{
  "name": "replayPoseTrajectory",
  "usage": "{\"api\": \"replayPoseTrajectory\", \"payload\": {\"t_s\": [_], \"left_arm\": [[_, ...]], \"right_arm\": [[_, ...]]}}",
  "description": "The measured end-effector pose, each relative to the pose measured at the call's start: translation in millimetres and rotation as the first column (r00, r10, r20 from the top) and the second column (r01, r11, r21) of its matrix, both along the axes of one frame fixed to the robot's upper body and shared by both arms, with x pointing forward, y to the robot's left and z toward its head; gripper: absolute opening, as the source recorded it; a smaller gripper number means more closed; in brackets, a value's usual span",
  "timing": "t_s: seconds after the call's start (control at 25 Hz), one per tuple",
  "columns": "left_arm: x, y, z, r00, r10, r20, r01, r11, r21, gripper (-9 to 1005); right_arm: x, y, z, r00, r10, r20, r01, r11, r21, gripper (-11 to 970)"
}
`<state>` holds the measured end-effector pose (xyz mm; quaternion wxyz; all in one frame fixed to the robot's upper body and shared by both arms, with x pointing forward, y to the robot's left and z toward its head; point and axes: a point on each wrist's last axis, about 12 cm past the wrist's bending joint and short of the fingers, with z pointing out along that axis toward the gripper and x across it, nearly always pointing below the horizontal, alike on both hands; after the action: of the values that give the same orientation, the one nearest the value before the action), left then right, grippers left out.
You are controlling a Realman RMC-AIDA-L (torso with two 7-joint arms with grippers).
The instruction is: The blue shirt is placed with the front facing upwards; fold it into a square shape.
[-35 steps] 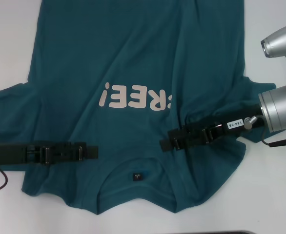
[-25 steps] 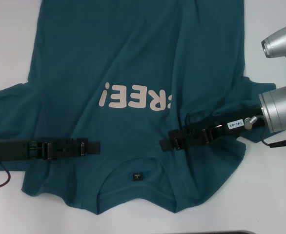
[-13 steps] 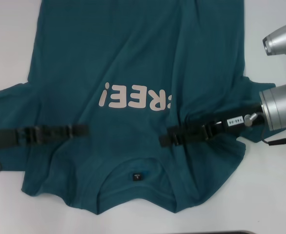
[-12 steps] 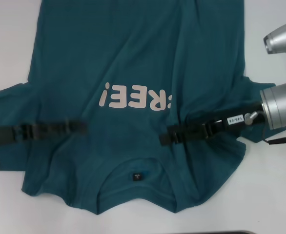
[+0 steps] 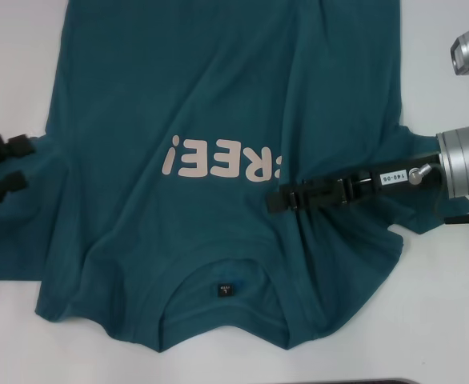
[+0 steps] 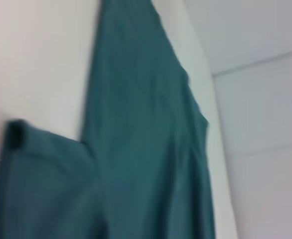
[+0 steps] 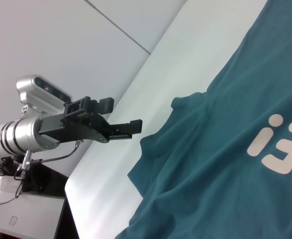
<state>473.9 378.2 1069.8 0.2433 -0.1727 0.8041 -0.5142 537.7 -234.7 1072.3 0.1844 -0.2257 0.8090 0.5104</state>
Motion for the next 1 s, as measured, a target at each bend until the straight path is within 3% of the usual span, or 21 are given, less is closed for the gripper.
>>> {"api": "replayPoseTrajectory", "payload": {"t_s": [0.44,1.0], "left_arm": [[-11.6,29,-12.8,0.982,0.167,-0.091,-0.161,0.984,0.076,827],[-15.1,39,-13.1,0.977,0.181,-0.109,-0.168,0.978,0.125,828]], "right_arm": [[0.4,0,-0.4,1.0,-0.005,-0.001,0.005,1.0,-0.002,748],[0.5,0,-0.8,1.0,-0.008,-0.002,0.008,1.0,-0.003,748]]}}
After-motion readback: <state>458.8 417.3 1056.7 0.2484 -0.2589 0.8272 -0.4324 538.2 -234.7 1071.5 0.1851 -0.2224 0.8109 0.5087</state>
